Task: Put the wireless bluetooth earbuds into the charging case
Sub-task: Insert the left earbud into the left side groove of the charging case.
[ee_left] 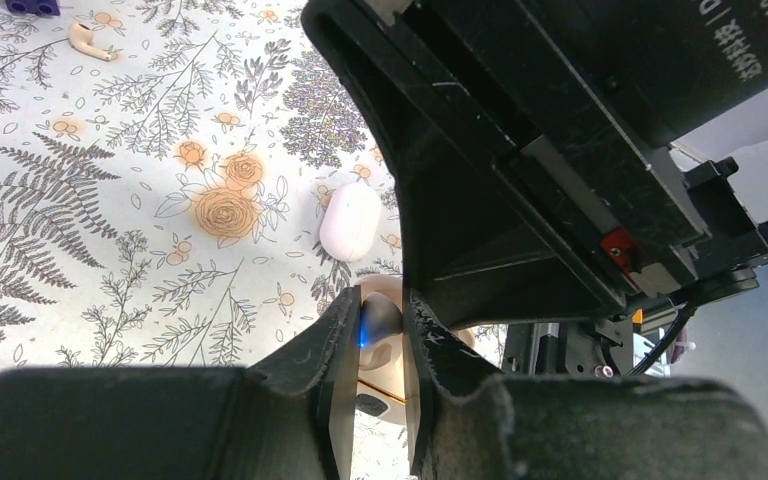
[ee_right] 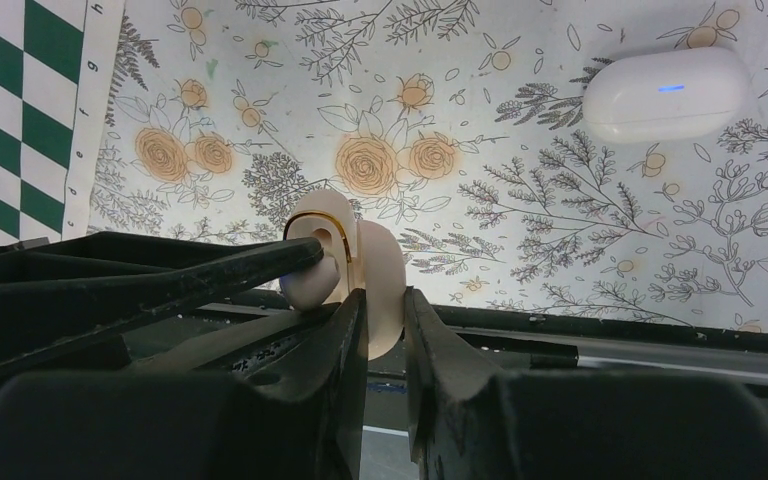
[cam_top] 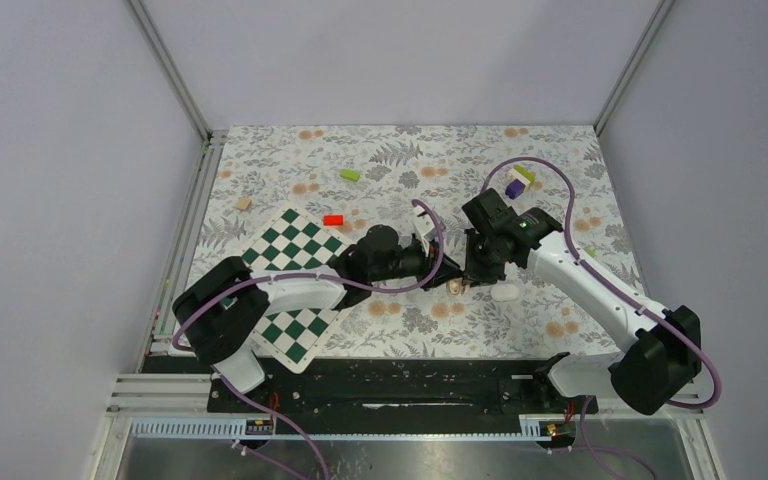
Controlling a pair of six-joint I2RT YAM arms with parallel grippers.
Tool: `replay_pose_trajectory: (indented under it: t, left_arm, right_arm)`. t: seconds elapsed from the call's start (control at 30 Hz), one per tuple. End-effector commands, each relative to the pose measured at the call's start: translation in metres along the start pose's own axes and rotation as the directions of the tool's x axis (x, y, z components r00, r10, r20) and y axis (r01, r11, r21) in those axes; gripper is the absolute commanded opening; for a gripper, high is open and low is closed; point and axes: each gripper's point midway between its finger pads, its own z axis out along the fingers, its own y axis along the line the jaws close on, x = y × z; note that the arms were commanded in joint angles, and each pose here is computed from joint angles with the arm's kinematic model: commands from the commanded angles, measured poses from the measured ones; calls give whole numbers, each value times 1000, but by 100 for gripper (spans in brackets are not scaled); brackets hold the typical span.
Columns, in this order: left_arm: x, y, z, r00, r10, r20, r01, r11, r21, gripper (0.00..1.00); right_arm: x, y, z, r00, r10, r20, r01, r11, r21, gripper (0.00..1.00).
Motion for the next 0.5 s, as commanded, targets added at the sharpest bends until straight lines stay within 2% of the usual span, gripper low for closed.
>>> replay_pose_trajectory:
  t: [0.0, 0.17, 0.47]
  left_arm:
    - [-12, 0, -2, 997, 43, 58, -42, 999, -16, 0]
    - [-6, -13, -2, 995, 97, 0, -97, 991, 88, 0]
    - [-14, -29, -15, 994, 103, -44, -91, 973, 210, 0]
  right_arm:
    - [-8, 26, -11, 999, 4, 33, 0, 993, -115, 0]
    - [-5, 26, -12, 999, -29, 30, 33, 991, -129, 0]
    - [9, 14, -5, 991, -136, -6, 134, 983, -122, 0]
